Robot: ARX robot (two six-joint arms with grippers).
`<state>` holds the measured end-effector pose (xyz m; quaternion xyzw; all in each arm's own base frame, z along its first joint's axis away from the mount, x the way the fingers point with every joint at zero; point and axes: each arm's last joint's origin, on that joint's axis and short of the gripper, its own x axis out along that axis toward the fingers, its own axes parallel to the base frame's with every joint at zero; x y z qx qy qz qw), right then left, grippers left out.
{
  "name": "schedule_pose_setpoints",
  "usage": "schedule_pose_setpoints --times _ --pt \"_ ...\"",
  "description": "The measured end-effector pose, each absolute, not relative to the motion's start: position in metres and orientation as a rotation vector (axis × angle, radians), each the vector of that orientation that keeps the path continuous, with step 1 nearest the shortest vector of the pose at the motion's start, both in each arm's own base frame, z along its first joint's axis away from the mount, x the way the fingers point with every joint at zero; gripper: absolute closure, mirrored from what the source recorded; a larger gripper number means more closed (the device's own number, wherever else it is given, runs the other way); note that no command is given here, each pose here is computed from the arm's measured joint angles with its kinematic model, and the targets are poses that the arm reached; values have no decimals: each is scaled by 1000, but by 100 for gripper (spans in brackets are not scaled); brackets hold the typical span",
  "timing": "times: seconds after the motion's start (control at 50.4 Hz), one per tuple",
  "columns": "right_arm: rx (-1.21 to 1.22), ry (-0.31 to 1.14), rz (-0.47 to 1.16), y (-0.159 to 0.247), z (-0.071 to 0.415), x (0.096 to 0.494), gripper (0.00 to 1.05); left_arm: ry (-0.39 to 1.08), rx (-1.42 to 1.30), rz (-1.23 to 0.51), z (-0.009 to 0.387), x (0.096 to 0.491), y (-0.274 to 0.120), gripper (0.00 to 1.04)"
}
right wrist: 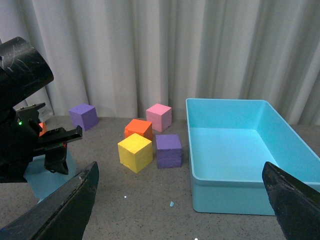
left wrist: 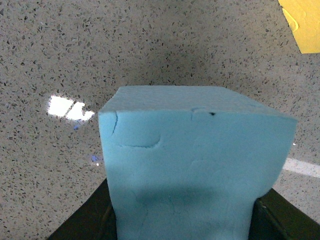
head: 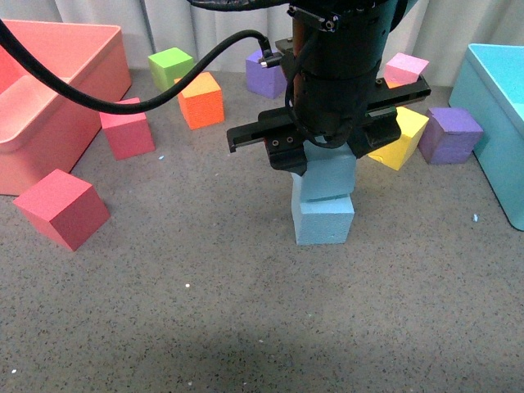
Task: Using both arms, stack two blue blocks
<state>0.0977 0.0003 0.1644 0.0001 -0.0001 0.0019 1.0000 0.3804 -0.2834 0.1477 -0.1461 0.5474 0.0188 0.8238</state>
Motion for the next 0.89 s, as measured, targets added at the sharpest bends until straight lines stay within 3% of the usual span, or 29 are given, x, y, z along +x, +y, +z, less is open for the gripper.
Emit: schedule_pose_setpoints --times 0.893 --pt "0 0 4 0 164 98 9 1184 -303 63 141 368 -292 60"
